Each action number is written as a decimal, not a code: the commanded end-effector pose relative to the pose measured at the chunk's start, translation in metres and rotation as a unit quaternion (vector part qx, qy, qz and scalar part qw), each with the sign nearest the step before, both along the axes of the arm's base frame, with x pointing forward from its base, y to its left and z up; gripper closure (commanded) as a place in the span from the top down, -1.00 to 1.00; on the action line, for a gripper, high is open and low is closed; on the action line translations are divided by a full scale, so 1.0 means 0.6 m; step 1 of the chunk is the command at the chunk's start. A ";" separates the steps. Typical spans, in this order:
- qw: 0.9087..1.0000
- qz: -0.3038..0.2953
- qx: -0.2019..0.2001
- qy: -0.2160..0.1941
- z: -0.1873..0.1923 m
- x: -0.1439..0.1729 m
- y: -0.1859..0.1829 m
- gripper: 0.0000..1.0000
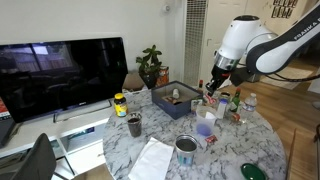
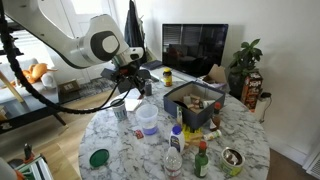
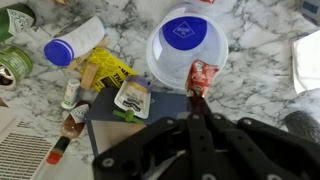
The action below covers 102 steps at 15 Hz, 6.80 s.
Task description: Remove the silver cup from the clear cup and put two red sachets in the clear cup then place the silver cup back in the clear cup.
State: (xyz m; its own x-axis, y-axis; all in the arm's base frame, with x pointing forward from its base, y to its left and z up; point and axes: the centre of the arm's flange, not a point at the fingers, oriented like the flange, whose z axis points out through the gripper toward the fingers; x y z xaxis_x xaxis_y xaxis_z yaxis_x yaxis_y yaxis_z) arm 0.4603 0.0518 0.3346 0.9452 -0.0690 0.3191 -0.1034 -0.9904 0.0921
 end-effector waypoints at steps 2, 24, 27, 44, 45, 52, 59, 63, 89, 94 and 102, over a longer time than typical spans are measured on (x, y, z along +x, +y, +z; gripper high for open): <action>1.000 -0.013 0.004 0.019 -0.055 0.014 0.013 -0.99; 0.977 0.159 0.038 0.140 -0.291 -0.100 0.011 1.00; 0.978 0.169 0.035 0.119 -0.325 -0.107 0.007 1.00; 0.982 0.174 0.014 0.068 -0.429 -0.071 -0.012 0.44; 0.982 0.175 0.011 0.068 -0.432 -0.069 -0.012 0.30; 0.982 0.180 0.006 0.064 -0.426 -0.064 -0.009 -0.78; 0.980 0.190 0.002 0.065 -0.384 -0.067 -0.017 -1.00; 0.967 0.233 -0.016 0.097 -0.323 -0.087 -0.020 -1.00; 0.993 0.070 -0.062 0.078 -0.097 -0.003 0.011 -0.44; 0.997 0.048 -0.049 0.039 -0.112 0.022 0.014 0.07; 0.993 0.070 0.058 0.078 -0.089 0.009 0.127 1.00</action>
State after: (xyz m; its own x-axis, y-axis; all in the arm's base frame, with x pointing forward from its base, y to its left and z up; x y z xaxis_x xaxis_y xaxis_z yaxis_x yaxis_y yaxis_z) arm 0.4721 0.0944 0.2798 0.9730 -0.0005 0.2309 -0.0173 -0.9973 0.0710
